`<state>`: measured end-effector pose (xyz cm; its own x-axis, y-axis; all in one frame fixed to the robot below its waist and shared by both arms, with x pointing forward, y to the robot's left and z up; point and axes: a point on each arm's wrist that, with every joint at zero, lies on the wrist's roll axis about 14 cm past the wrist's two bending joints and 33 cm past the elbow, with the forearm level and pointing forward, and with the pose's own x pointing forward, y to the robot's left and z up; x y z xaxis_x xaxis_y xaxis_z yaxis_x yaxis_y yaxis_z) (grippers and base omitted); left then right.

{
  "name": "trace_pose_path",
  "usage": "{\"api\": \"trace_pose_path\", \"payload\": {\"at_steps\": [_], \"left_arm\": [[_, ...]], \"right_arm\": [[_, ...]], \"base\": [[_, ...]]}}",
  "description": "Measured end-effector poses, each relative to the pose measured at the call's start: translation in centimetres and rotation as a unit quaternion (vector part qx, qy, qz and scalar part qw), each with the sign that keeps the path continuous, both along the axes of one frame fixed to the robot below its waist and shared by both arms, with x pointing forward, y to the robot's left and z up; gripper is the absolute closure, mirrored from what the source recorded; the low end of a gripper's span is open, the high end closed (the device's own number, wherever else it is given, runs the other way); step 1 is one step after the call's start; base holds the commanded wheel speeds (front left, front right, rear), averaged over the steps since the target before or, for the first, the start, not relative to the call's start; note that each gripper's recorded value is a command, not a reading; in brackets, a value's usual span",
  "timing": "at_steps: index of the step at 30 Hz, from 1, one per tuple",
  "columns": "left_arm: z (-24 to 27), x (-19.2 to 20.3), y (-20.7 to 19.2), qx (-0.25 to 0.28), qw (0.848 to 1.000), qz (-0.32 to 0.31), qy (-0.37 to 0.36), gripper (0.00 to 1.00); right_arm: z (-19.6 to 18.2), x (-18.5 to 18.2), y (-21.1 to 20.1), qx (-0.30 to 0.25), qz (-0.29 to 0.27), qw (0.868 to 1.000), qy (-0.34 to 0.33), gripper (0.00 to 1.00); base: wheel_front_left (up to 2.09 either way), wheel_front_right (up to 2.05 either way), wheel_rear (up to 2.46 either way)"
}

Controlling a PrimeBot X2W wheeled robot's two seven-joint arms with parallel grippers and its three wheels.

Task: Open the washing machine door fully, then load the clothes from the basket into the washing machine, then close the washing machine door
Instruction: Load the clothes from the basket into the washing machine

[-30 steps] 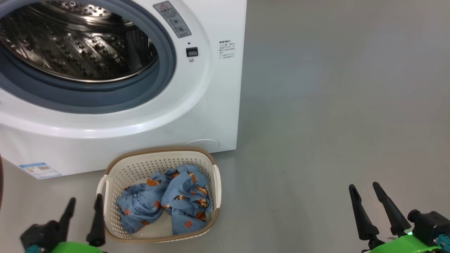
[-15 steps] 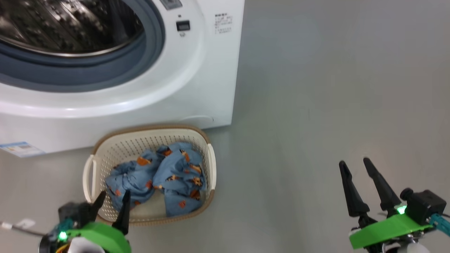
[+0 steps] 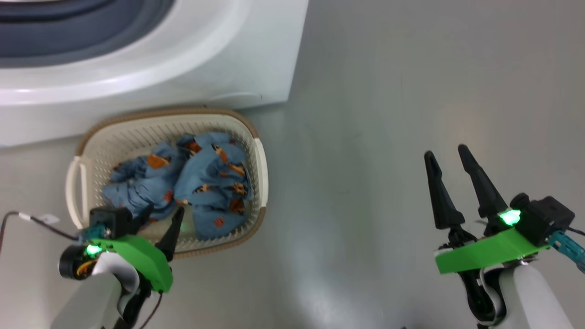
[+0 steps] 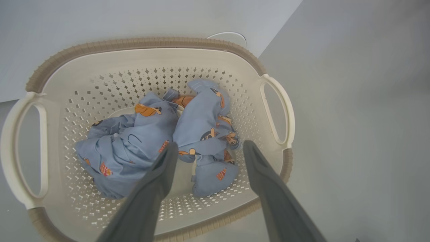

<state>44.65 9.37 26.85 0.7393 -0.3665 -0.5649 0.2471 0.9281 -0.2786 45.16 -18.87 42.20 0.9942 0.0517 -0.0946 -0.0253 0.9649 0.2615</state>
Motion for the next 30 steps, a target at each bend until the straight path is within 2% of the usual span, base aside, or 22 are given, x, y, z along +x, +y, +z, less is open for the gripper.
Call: {"api": "trace_pose_path", "payload": {"at_steps": [16,30], "left_arm": [[-7.8,2.2,-2.0,0.015,0.995,-0.06,0.072,0.0],[-10.7,3.9,-3.5,0.007,0.993,-0.083,0.085,0.0]], "right_arm": [[-5.2,2.3,-0.5,0.002,-0.016,0.999,0.044,0.0],[-7.0,2.2,-1.1,-0.01,-0.021,0.998,0.062,0.0]], "base": [[0.0,0.0,0.0],[0.0,0.0,0.0]]}}
